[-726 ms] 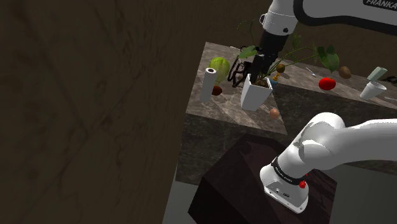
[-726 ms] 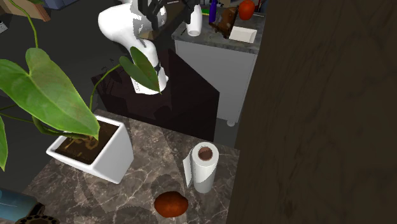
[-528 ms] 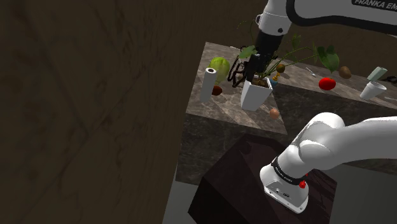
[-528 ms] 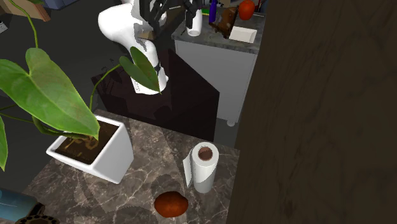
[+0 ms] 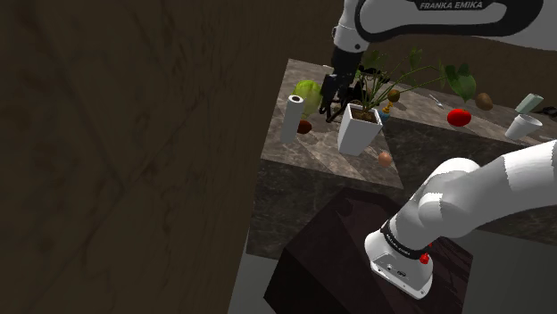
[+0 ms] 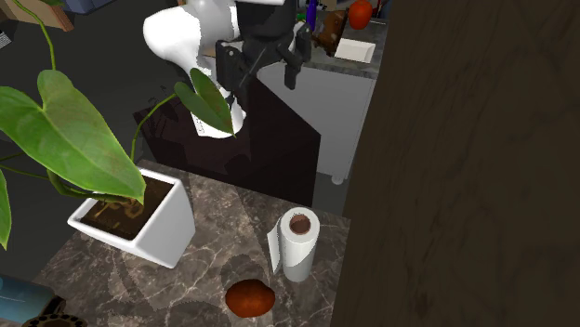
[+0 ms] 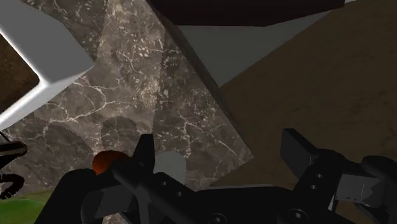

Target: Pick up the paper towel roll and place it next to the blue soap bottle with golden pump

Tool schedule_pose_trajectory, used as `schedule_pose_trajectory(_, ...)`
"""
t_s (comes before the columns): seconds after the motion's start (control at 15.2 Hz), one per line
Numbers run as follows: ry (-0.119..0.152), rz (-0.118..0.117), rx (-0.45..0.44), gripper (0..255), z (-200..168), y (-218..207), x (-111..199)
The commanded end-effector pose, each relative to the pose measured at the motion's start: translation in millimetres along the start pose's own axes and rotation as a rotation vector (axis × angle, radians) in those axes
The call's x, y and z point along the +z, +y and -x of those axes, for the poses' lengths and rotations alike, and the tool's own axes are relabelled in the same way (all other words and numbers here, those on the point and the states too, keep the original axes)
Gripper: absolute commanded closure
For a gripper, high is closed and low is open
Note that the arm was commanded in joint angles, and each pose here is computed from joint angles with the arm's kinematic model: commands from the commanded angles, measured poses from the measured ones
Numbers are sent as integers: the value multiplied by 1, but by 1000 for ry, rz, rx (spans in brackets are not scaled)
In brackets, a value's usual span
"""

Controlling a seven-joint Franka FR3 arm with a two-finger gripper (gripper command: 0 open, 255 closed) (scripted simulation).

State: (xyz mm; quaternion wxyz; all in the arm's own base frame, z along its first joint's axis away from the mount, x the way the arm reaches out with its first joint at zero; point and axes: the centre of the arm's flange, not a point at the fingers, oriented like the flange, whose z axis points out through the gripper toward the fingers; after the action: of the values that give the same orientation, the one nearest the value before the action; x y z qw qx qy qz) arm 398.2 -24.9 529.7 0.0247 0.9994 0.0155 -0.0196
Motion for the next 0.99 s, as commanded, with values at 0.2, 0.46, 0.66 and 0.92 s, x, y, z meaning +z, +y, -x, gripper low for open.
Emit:
schedule_pose_trajectory(0.2, 11, -5, -17, 0, -59, 22, 20)
schedule_pose_trajectory(0.46, 19, -9, -30, 0, -105, 38, 37)
schedule_pose_trajectory(0.66, 25, -12, -39, 0, -140, 49, 50)
schedule_pose_trajectory(0.92, 33, -17, -52, 0, -187, 64, 66)
